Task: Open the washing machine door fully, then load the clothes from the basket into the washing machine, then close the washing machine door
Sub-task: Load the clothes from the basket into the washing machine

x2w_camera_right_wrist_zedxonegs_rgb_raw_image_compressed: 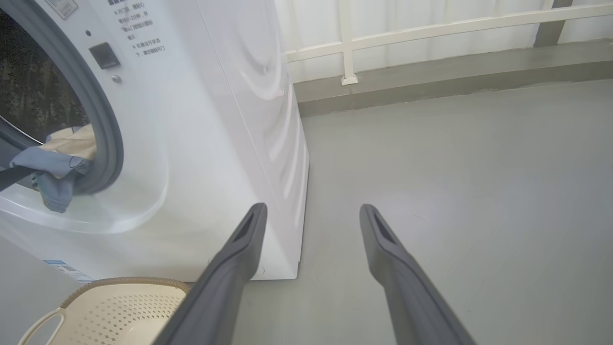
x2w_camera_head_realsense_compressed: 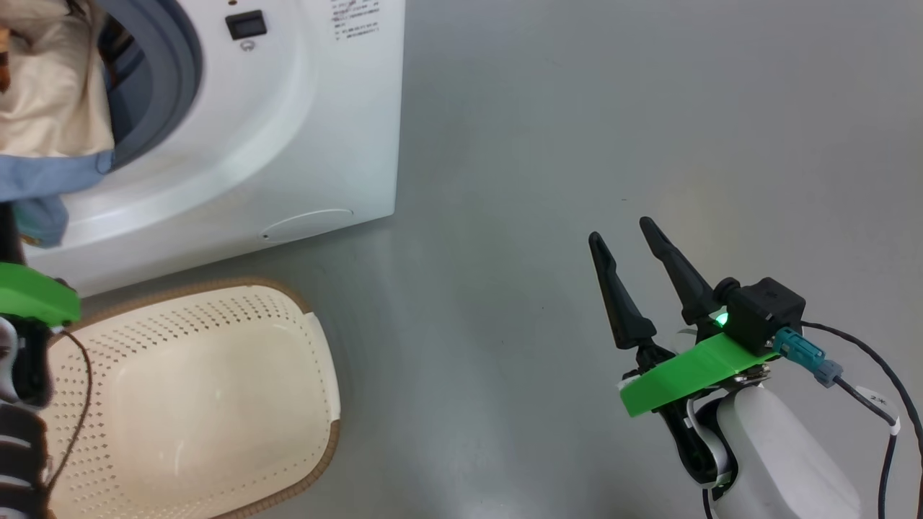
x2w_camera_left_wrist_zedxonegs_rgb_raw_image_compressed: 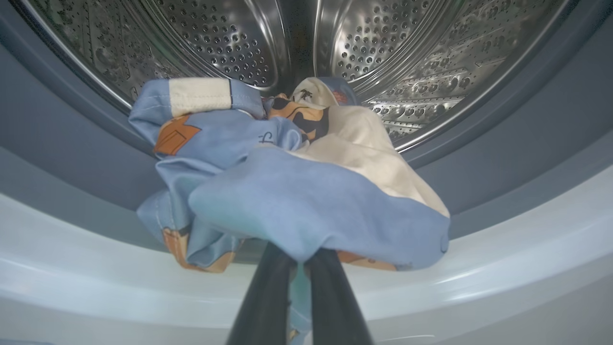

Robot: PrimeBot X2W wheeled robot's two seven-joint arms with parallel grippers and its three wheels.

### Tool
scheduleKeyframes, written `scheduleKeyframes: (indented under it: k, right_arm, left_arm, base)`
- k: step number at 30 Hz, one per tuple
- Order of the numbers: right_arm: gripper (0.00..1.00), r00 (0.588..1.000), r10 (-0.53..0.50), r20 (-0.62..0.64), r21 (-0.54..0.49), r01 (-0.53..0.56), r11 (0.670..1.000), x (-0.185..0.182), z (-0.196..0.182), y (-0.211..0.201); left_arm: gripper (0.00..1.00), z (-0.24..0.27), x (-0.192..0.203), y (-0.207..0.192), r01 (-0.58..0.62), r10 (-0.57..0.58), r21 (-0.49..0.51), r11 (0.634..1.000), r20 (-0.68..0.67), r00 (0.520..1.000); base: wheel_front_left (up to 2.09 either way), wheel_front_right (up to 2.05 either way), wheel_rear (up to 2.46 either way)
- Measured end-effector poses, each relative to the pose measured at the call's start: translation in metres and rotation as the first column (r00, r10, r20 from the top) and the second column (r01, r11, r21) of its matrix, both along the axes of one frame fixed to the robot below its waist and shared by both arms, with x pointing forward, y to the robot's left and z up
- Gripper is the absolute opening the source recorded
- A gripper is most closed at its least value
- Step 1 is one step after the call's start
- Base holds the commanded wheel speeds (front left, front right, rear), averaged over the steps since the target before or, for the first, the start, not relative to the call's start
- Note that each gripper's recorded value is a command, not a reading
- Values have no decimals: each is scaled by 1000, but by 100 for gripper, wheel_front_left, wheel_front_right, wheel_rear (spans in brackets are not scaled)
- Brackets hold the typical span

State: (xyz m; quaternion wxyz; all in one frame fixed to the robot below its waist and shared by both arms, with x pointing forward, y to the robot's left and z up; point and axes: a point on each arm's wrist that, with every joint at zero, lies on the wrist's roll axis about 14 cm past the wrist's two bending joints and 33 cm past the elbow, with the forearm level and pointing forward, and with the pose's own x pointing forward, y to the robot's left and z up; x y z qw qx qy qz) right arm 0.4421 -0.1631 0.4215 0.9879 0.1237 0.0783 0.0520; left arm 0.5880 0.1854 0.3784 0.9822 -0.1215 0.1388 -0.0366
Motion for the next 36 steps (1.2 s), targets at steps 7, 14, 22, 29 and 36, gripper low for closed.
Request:
scheduleKeyframes:
  k: [7,14,22,29,36]
  right_arm:
    - [100,1000,-8,-21,3,8,1000,-1,-8,-2]
    - [100,998,-44,-45,-13,43,999,-3,-17,-15]
    - [100,993,-84,-88,-34,81,996,-5,-35,-28]
    - [100,983,-113,-146,-55,106,993,-8,-59,-38]
    - [100,981,-104,-164,-54,96,994,-3,-69,-35]
  left_arm:
    - [0,12,20,12,-19,18,20,1000,45,999]
    - [0,18,62,13,-16,14,49,999,41,999]
    - [0,27,117,13,6,-12,100,995,56,998]
    - [0,52,162,13,19,-30,81,997,143,989]
    - [0,54,177,4,40,-52,68,997,190,980]
  base:
    - [0,0,0]
    - [0,0,0]
    - [0,0,0]
    - [0,0,0]
    - [0,0,0]
